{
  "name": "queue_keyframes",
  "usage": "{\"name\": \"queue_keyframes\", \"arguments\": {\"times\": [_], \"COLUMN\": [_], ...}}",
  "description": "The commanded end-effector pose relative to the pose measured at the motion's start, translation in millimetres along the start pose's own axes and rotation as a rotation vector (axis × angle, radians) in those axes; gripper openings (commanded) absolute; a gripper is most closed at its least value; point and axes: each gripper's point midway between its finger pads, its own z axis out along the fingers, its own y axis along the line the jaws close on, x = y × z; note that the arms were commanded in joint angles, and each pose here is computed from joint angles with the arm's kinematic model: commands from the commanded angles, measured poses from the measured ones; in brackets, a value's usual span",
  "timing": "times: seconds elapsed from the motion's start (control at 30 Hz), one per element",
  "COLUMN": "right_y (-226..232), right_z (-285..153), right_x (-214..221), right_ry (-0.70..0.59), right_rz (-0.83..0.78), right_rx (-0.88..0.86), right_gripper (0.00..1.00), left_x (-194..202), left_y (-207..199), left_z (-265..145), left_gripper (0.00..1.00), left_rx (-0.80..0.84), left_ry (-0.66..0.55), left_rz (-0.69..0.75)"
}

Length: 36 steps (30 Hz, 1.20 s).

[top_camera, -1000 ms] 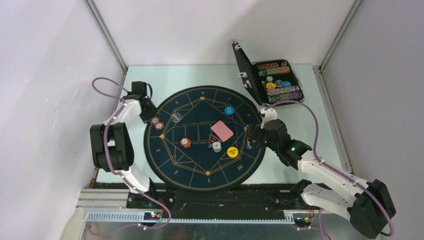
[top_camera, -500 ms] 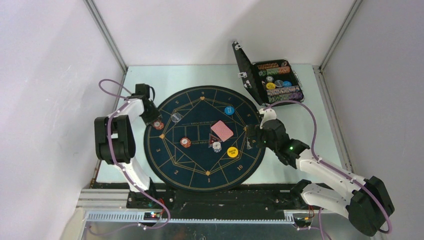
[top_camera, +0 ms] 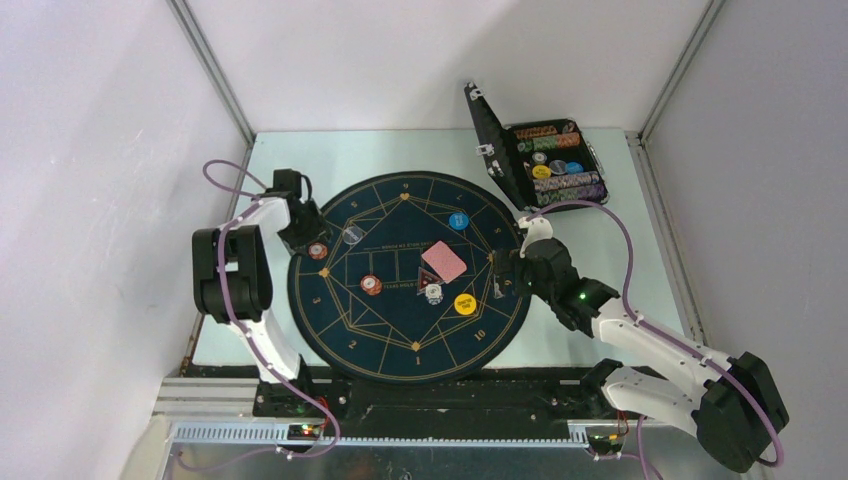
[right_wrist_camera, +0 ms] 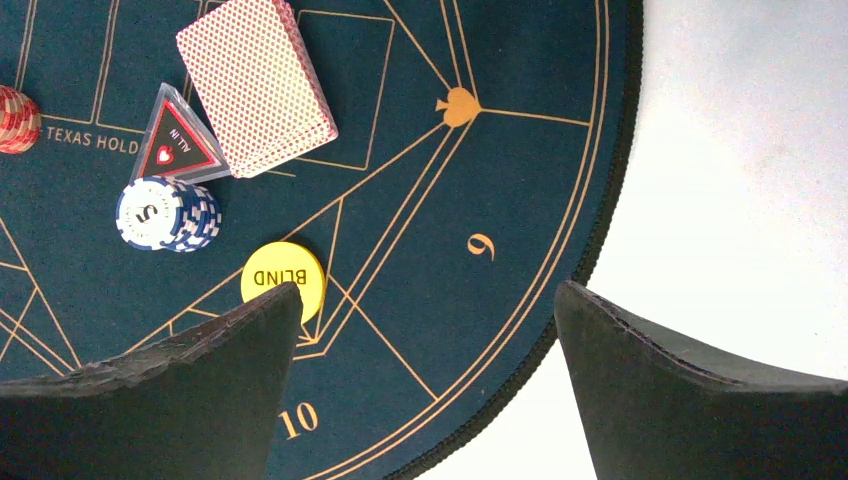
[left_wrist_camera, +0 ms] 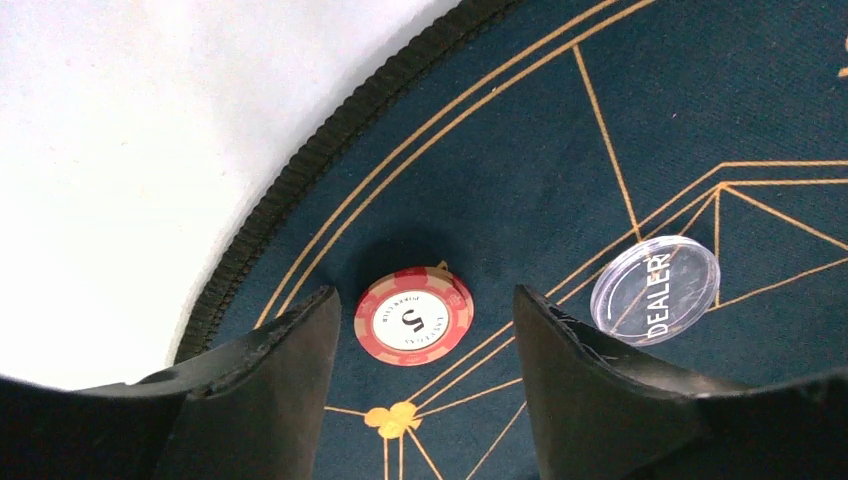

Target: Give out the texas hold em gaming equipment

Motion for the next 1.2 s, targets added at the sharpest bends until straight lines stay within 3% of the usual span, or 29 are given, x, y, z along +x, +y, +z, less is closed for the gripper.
{"name": "queue_keyframes", "arguments": {"times": [0.0, 0.1, 0.13, 0.2, 0.37, 0.67, 0.77, 1.17], "right_y": [0, 2, 3, 5, 7, 8, 11, 11], "right_z": [0, -2, -3, -5, -10, -13, -11, -10], "right_x": [-13, -15, -17, -20, -24, -19, -16, -15], "right_ry": [-0.051, -0.059, -0.066, -0.078, -0.098, -0.077, -0.065, -0.061], "right_rz": [0.000, 0.001, 0.000, -0.005, -0.001, 0.006, 0.004, 0.001], "right_rx": [0.007, -0.004, -0.010, -0.022, -0.032, -0.040, -0.053, -0.052], "right_gripper": [1.00, 1.00, 0.99, 1.00, 1.00, 1.00, 1.00, 1.00], "left_x": [-10, -20, -27, -37, -27, 95, 124, 160], "left_y": [-5, -6, -8, -14, -36, -56, -73, -90], "left_z": [-13, -27, -39, -61, -120, -104, -97, -65], "left_gripper": [0.74, 0.80, 0.91, 0.99, 1.00, 1.00, 1.00, 0.97], "left_rx": [0.033, 0.035, 0.043, 0.079, 0.134, 0.052, 0.090, 0.118], "left_ry": [-0.042, -0.084, -0.123, -0.184, -0.322, -0.166, -0.109, 0.007], "left_rz": [0.007, -0.009, -0.018, -0.033, 0.008, 0.233, 0.300, 0.356]}}
